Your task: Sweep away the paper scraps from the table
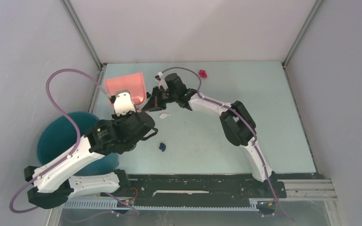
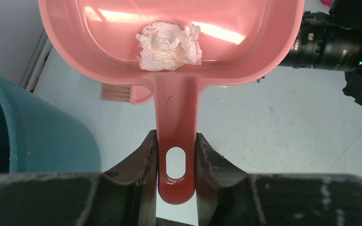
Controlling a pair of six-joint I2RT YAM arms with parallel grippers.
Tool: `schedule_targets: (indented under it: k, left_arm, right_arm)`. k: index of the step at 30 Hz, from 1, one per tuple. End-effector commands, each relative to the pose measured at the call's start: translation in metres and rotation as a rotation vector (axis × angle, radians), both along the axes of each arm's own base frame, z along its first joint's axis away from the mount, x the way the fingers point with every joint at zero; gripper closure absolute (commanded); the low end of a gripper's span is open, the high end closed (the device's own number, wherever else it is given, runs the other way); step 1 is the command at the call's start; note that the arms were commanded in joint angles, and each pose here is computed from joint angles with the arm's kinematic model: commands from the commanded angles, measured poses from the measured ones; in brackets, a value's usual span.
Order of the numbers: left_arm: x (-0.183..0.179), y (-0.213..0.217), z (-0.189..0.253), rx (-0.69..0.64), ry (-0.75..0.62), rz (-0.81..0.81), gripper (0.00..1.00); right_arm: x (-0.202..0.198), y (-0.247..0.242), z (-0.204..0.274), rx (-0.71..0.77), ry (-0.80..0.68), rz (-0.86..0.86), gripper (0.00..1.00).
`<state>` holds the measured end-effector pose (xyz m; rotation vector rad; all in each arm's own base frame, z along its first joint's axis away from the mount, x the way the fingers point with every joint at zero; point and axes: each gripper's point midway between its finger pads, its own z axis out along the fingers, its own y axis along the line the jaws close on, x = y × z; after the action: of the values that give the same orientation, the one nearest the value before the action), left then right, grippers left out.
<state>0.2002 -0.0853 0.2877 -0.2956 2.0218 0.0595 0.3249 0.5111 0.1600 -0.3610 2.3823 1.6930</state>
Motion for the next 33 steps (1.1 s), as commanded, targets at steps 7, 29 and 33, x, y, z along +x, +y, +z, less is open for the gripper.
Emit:
schedule_targets:
  k: [7, 29, 33]
  left_arm:
    - [-0.003, 0.012, 0.009, -0.057, -0.041, 0.047, 1.0]
    - [-0.015, 0.006, -0.012, -0.097, 0.007, -0.064, 1.0]
    - [-0.015, 0.002, -0.009, -0.097, 0.007, -0.086, 1.0]
  right_arm:
    - [0.02, 0.066, -0.025, -0.116, 0.113, -0.184, 1.0]
    - [-0.061, -0.204, -0.086, -0.865, -0.048, -0.121, 1.0]
    - [-0.075, -0.29, -0.077, -0.961, 0.0, -0.084, 1.0]
